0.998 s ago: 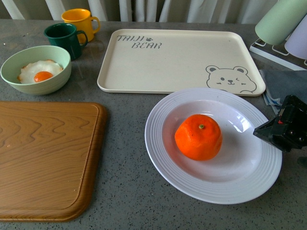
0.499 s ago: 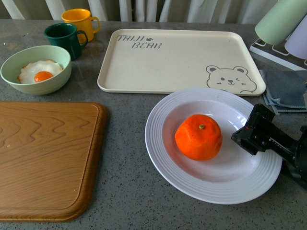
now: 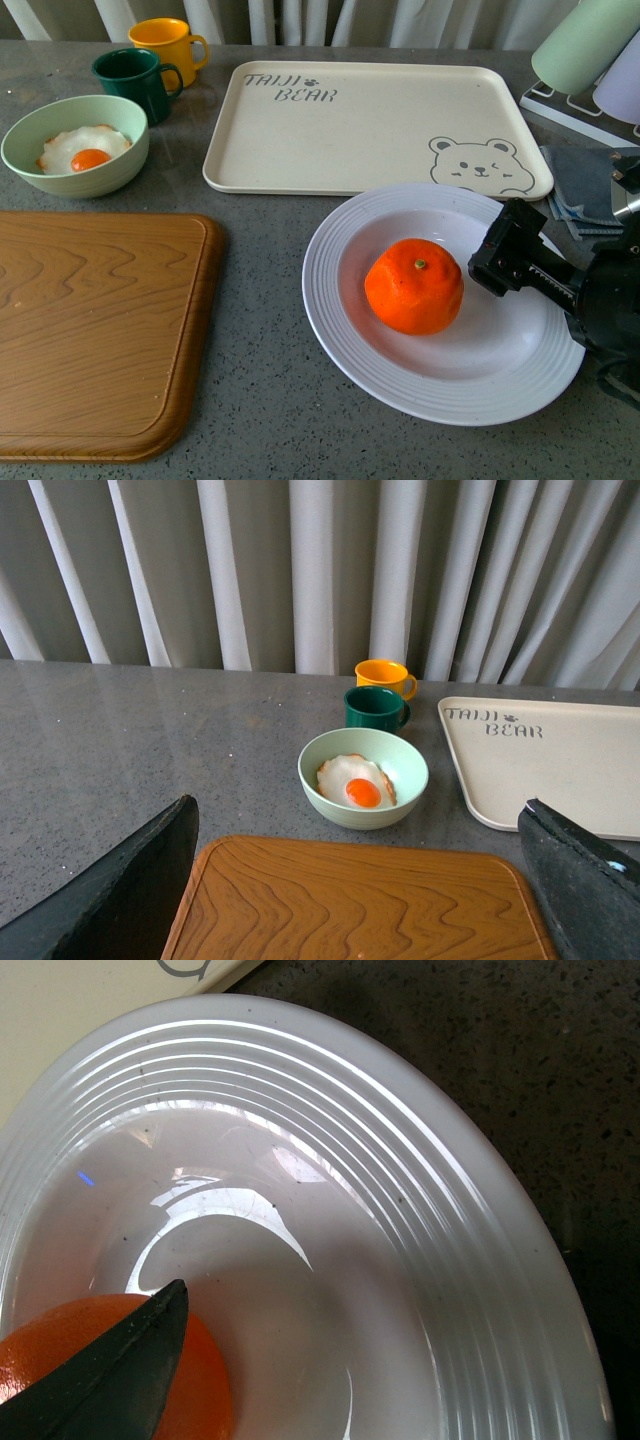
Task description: Place orange and plate with both arms
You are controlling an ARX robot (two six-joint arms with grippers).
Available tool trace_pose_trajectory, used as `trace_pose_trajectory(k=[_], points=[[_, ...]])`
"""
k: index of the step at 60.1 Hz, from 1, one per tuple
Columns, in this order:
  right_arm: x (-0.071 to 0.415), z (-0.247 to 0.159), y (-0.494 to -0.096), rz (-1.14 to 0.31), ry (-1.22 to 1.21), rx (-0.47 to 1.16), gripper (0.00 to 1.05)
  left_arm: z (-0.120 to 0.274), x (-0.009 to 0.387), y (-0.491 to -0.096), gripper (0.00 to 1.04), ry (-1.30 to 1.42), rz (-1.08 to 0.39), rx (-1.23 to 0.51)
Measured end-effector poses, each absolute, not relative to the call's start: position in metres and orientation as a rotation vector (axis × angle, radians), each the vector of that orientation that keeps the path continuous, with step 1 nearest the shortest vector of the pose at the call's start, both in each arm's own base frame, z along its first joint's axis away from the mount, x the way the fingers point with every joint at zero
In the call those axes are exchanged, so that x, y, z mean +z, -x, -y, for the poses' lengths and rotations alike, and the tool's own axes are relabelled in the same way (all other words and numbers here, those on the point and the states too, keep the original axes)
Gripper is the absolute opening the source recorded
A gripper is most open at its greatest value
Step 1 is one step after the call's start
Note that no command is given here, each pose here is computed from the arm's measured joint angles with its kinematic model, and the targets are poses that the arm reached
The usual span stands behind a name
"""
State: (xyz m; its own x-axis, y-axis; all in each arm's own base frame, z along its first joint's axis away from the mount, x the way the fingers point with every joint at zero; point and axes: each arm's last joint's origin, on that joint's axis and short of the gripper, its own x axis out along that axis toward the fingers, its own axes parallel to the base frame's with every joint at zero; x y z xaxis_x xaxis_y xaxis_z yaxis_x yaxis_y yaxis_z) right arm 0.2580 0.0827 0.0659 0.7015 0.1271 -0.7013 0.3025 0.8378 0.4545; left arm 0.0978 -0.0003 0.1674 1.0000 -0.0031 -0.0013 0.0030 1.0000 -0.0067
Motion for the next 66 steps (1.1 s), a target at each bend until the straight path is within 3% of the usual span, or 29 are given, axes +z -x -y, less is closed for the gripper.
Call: trace_pose_trajectory(k=[4,9,32,40,66], points=[[0.065,-0.084,-0.26,-0.8,-0.586,-0.108,0.91,0.0,0.167,-0.098,0.96,0.007,-0.001,-0.003],[0.062,-0.084,-0.262,-0.805,-0.591,-0.117,0.8,0.0,0.167,-0.098,0.96,0.007,-0.001,-0.003],[0.052,-0.08,-0.263,-0.852,-0.726,-0.137,0.21,0.0,0.167,-0.098,0.96,0.007,-0.001,-0.003],[0.052,-0.08,-0.263,-0.859,-0.768,-0.139,0.15,0.0,0.167,-0.098,0.96,0.007,-0.001,-0.003],[0.066,-0.075,-0.249,-0.843,-0.844,-0.127,0.1,0.0,0.167,-0.098,0.96,0.007,-0.001,-0.003]])
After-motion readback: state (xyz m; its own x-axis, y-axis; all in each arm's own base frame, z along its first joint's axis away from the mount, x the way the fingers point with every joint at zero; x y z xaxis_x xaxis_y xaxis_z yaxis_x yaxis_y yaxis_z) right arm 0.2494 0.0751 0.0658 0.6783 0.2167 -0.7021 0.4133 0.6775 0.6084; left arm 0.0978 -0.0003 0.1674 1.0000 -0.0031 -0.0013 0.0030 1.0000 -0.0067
